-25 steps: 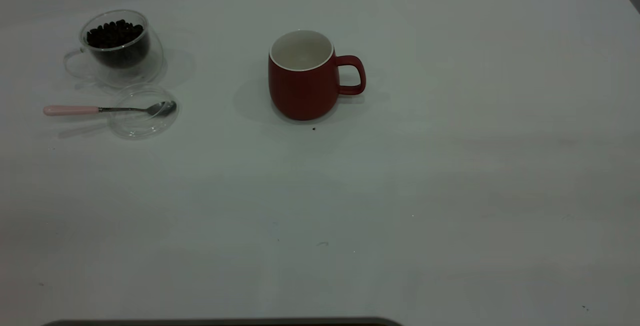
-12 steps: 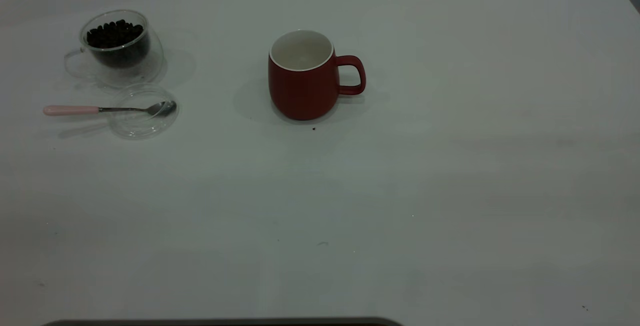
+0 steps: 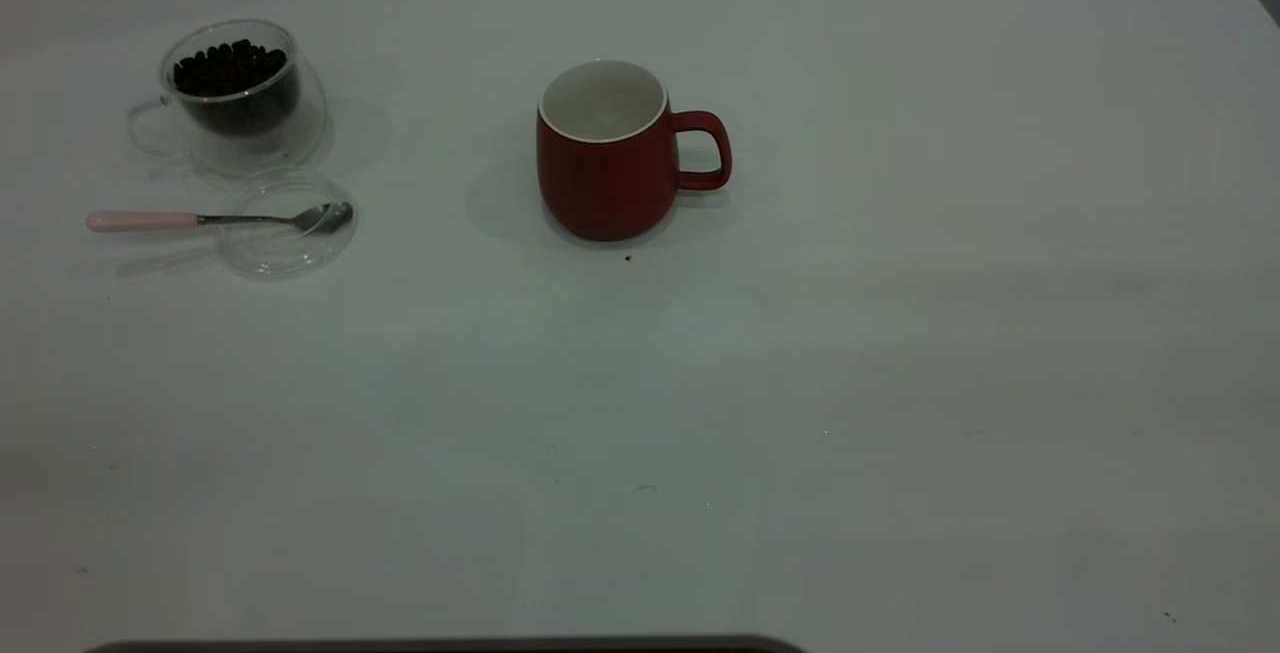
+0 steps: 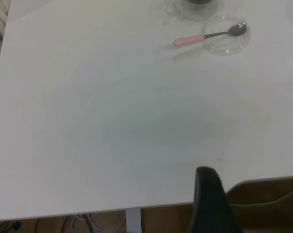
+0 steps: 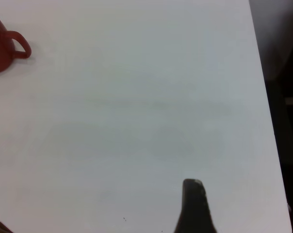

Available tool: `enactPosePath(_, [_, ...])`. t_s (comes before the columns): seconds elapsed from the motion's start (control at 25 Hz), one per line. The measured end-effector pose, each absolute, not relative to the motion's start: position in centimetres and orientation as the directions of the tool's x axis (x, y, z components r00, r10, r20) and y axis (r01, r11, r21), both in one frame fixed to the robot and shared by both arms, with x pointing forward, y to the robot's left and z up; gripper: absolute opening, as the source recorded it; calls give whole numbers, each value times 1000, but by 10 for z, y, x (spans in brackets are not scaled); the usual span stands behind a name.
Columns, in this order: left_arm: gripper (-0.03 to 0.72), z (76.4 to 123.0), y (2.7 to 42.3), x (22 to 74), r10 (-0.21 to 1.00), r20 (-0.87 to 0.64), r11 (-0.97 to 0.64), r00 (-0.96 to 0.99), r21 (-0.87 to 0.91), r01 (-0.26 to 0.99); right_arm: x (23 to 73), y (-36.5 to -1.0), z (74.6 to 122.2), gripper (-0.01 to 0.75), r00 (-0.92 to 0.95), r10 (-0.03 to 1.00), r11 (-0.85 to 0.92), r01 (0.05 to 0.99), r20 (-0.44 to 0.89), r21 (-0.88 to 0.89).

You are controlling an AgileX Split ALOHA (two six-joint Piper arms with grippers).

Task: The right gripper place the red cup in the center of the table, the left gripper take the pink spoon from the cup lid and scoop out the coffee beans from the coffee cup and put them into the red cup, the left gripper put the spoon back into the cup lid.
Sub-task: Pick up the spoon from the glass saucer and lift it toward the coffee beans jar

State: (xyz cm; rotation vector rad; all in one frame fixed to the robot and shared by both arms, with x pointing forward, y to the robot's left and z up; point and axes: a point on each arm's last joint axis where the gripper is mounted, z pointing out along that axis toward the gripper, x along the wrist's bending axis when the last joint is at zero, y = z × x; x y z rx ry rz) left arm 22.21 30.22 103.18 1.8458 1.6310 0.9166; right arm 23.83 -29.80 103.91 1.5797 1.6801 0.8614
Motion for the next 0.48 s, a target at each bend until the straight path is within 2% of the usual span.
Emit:
enactPosePath(0.32, [516, 1032, 292, 223, 993, 46, -107, 113, 772, 627, 238, -298, 1039, 581, -45, 999, 51, 559, -31, 828])
enactPosePath(0.48, [516, 1038, 292, 229, 998, -48, 16, 33, 774, 633, 238, -298, 1039, 581, -45, 999, 51, 559, -31, 828])
